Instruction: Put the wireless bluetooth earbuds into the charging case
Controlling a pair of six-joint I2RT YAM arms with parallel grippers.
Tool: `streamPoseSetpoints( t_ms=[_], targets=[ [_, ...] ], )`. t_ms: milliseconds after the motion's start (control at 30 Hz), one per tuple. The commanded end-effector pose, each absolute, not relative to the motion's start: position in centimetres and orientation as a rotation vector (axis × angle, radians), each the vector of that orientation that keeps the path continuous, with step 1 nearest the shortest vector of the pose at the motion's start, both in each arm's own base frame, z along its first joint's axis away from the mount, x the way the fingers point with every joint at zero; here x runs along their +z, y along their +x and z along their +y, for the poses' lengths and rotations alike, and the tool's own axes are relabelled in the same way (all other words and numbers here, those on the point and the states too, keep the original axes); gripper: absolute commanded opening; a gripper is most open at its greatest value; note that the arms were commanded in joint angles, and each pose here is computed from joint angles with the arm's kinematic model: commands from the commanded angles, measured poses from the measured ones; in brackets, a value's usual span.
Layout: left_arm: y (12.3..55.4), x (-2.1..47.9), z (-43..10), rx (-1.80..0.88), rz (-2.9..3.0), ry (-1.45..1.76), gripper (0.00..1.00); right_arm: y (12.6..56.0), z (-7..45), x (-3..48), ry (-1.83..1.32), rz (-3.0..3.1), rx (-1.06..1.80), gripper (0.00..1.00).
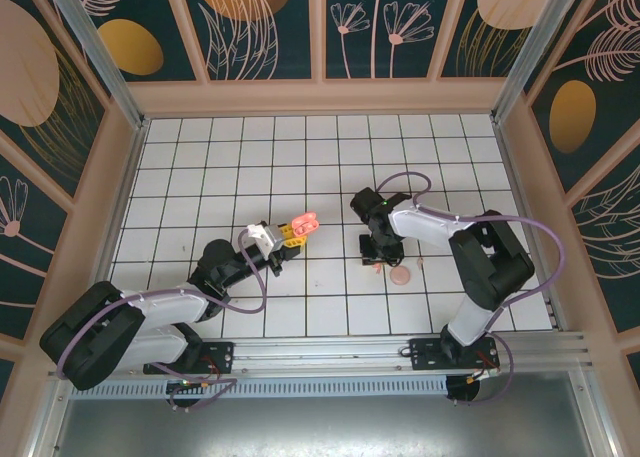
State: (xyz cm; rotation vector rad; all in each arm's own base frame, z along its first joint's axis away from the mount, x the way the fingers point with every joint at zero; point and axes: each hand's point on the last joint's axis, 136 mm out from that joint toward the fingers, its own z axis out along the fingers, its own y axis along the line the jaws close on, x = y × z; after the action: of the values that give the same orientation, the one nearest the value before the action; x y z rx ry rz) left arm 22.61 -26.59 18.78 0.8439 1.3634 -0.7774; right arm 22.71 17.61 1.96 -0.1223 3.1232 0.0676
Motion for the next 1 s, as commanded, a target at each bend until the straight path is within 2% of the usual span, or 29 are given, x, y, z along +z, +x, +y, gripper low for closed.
streamPoseSetpoints(
  t_ms=[0,600,767,967],
  targets=[
    [22.5,19.1,-26.4,-0.762,1.344,0.844,0.14,22.6,17.2,1.2,-0.132,3.139,0.041,0.33],
    [22.5,19.1,-26.5,-0.764,1.349,0.846,0.14,22.5,16.6,0.9,-0.124,3.129,0.016,0.26],
    [22.5,19.0,-26.6,-0.766,1.347,0.851,0.14,23.8,17.4,3.2,-0.113,3.029,0.094,0.26],
    [22.7,19.1,-27.0,-0.779,1.345,0.853,0.14,26.6,19.3,8.9,-0.149,2.757,0.218,0.26]
  ],
)
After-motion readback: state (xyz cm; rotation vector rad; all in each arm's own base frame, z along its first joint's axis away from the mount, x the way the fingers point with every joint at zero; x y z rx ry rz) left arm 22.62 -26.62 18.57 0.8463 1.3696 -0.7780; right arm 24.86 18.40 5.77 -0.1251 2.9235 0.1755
